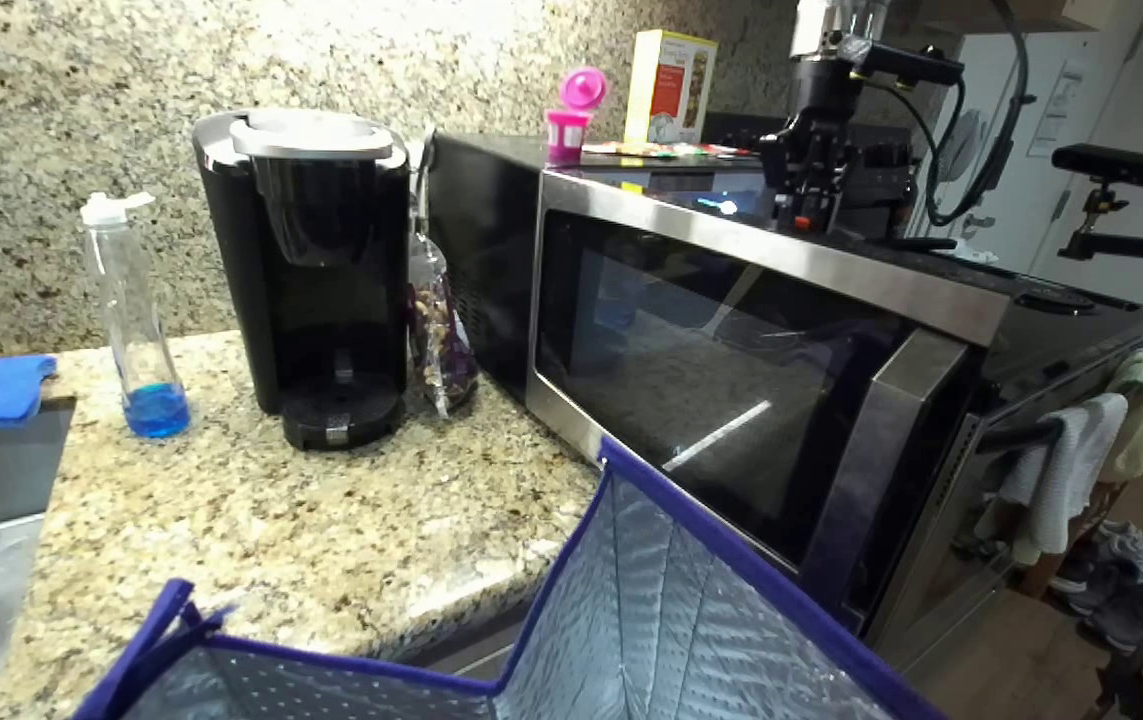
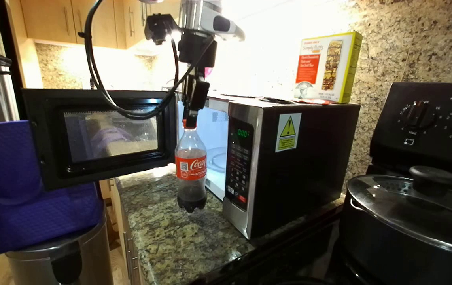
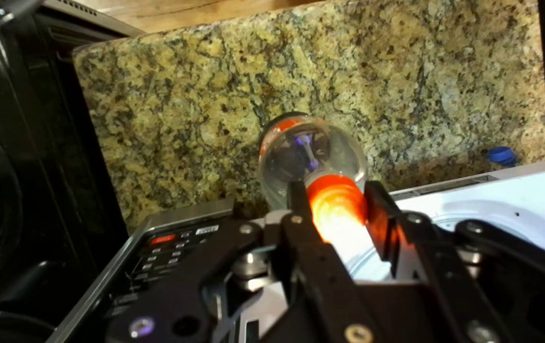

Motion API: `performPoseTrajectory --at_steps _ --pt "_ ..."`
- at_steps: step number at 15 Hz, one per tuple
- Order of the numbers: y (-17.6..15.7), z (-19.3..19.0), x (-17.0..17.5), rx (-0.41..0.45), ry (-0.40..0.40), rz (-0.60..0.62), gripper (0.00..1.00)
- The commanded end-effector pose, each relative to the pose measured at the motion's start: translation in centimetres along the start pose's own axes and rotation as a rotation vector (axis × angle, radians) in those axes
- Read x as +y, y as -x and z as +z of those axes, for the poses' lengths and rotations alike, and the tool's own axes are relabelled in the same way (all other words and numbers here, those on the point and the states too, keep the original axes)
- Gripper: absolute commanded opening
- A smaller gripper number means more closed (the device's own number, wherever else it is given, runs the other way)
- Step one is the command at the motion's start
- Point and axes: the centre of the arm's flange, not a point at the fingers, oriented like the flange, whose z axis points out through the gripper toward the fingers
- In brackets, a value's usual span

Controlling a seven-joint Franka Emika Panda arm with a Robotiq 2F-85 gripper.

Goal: Place the Coca-Cola bottle on top of the microwave

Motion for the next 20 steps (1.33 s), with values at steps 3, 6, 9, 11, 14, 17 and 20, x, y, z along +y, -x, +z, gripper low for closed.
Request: performPoseTrajectory --at_steps 3,6,9,11,14,17,20 --pt "2.1 -5.7 -1.8 0.107 0.125 -0.08 0.08" --pt "3.4 -8.7 -3.0 0.163 0.172 -0.132 0.08" --pt "5.2 -12.4 -3.9 0.24 0.209 -0.167 0.08" --pt "6.5 -14.9 -4.2 0.293 0.226 -0.188 0.08" --pt "7.6 -18.3 -4.4 0.357 0.229 -0.219 0.08" --pt "8.6 -20.9 -4.2 0.4 0.215 -0.262 0.08" --pt "9.6 -22.7 -4.3 0.43 0.215 -0.285 0.08"
